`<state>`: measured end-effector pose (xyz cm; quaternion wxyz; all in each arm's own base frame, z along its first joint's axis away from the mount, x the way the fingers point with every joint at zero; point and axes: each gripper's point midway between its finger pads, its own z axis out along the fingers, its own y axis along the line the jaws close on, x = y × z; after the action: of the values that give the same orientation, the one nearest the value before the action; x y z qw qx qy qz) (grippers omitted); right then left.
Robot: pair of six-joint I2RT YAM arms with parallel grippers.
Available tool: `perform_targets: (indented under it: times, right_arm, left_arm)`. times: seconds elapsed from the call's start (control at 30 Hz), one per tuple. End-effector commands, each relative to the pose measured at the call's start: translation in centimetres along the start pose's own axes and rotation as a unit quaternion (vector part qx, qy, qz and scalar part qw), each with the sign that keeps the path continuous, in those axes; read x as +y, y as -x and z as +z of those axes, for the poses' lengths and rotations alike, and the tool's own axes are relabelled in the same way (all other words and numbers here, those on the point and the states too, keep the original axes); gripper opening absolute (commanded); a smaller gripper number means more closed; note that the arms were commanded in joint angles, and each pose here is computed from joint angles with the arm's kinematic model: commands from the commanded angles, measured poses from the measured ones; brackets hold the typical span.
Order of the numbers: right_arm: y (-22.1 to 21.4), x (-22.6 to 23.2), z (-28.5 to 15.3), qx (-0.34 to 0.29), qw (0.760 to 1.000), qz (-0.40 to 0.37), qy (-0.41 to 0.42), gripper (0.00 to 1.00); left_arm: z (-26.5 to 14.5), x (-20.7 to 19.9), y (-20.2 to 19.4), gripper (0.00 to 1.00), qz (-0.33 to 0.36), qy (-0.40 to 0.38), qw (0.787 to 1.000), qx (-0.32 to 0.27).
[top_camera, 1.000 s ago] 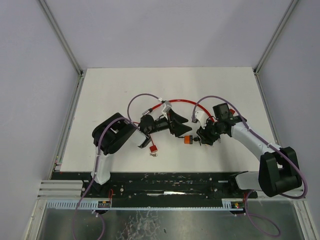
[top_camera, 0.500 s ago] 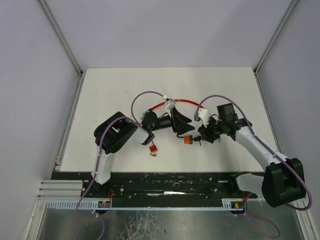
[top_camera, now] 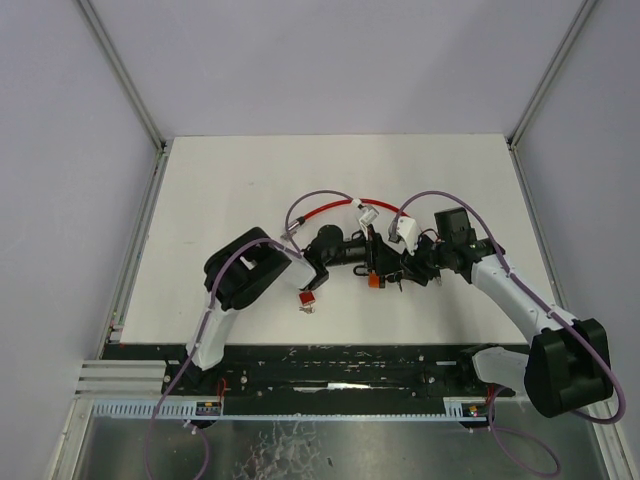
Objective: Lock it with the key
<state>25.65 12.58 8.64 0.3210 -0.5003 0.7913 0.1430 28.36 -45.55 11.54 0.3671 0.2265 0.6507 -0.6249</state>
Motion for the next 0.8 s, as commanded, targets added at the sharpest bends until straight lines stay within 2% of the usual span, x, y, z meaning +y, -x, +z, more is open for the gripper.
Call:
perform_targets:
  times: [0.0, 0.17, 0.3, 0.37, 0.43, 0.53, 0.67, 0.7, 0.77]
  right_arm:
    - [2.3, -0.9, -0.7, -0.045, 0.999, -0.021, -0.019, 0.17]
    - [2.2, -0.9, -0.7, -0.046, 0.999, -0.022, -0.019, 0.17]
    - [2.1, -0.8, -0.5, -0.044, 0.999, -0.023, -0.015, 0.17]
    - [2.1, -0.7, -0.5, -0.045, 0.999, -0.024, -0.013, 0.17]
    - [2.2, -0.6, -0.5, -0.047, 0.999, -0.026, -0.01, 0.17]
    - [2.2, -0.5, -0.6, -0.048, 0.998, -0.026, -0.008, 0.18]
    - [2.5, -0.5, -0.9, -0.052, 0.998, -0.021, -0.007, 0.27]
    - [2.6, -0.5, -1.0, -0.053, 0.998, -0.017, -0.006, 0.29]
    - [2.8, -0.5, -1.3, -0.057, 0.998, -0.012, -0.003, 0.41]
  left_arm:
    - [0.8, 1.6, -0.1, 0.53, 0.01, 0.061, 0.998, 0.007]
    - [1.1, 1.4, 0.0, 0.42, 0.01, 0.066, 0.998, 0.006]
    - [1.5, 0.4, 0.0, 0.27, 0.005, 0.043, 0.999, 0.004]
    - [1.4, -0.1, 0.3, 0.17, 0.005, 0.031, 0.999, -0.002]
    - [1.3, -0.5, 0.4, 0.02, 0.007, 0.022, 1.0, -0.005]
    - [1.0, -1.1, 0.8, 0.0, 0.024, 0.013, 0.999, -0.018]
    - [0.4, -2.0, 1.3, 0.0, 0.049, -0.001, 0.998, -0.032]
    - [0.2, -2.2, 1.4, 0.0, 0.053, -0.005, 0.998, -0.035]
    - [0.0, -2.6, 1.5, 0.0, 0.064, -0.014, 0.997, -0.041]
